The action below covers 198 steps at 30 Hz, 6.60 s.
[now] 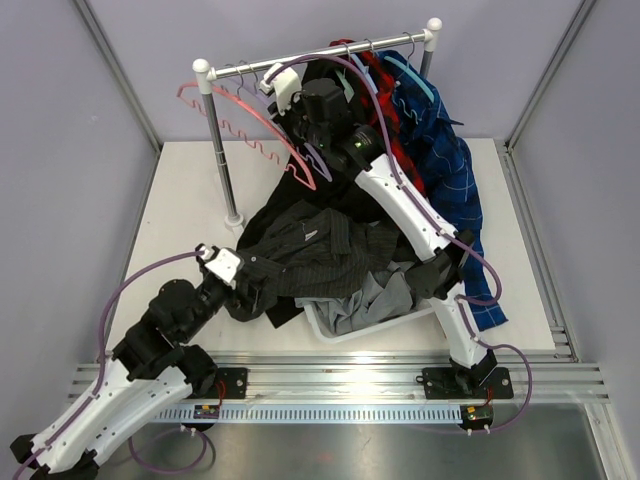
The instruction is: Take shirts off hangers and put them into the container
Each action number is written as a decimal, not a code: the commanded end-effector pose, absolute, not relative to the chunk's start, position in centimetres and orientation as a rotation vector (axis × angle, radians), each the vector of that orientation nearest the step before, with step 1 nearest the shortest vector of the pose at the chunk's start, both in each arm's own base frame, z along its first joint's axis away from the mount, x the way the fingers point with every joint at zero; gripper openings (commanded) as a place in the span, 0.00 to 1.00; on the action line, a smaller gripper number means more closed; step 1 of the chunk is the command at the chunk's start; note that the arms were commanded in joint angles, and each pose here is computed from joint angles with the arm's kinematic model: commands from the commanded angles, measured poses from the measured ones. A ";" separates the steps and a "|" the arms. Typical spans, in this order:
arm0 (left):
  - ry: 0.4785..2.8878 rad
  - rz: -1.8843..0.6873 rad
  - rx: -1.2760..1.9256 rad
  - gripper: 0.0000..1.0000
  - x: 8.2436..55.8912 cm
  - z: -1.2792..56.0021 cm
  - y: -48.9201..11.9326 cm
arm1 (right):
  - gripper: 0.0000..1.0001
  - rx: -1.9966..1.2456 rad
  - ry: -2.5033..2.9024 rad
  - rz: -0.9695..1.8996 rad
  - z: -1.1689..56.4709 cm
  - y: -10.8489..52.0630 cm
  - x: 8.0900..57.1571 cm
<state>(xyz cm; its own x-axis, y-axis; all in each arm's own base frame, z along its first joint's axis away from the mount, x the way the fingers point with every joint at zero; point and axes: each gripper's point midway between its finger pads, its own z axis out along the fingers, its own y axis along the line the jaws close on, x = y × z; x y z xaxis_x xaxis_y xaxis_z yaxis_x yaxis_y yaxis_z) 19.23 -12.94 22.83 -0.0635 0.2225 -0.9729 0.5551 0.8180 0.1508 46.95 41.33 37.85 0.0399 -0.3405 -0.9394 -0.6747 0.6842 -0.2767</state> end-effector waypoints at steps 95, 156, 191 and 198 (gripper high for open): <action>0.584 -1.298 0.812 0.00 9.4 67.8 -27.0 | 1.00 -1.200 1.101 1.336 53.9 33.8 16.4; 1.130 -0.757 0.397 0.99 10.4 45.1 -9.9 | 0.00 -0.940 1.159 0.979 63.1 11.9 26.3; 1.328 -0.685 0.456 0.99 13.2 37.6 -12.6 | 0.13 -1.433 2.187 0.533 11.1 15.2 23.4; 1.375 -0.665 0.505 0.99 14.3 35.7 -14.3 | 0.39 -1.569 2.349 0.342 5.4 15.6 23.3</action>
<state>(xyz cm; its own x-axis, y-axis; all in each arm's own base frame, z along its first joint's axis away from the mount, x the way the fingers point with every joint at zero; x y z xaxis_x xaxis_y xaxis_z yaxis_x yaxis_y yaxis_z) 13.79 -13.29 35.44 0.0451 -0.1393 -0.9892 0.6807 0.7290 -0.0717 22.08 16.65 7.26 -0.3682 -0.8065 -0.4625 -0.9279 0.3498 0.1288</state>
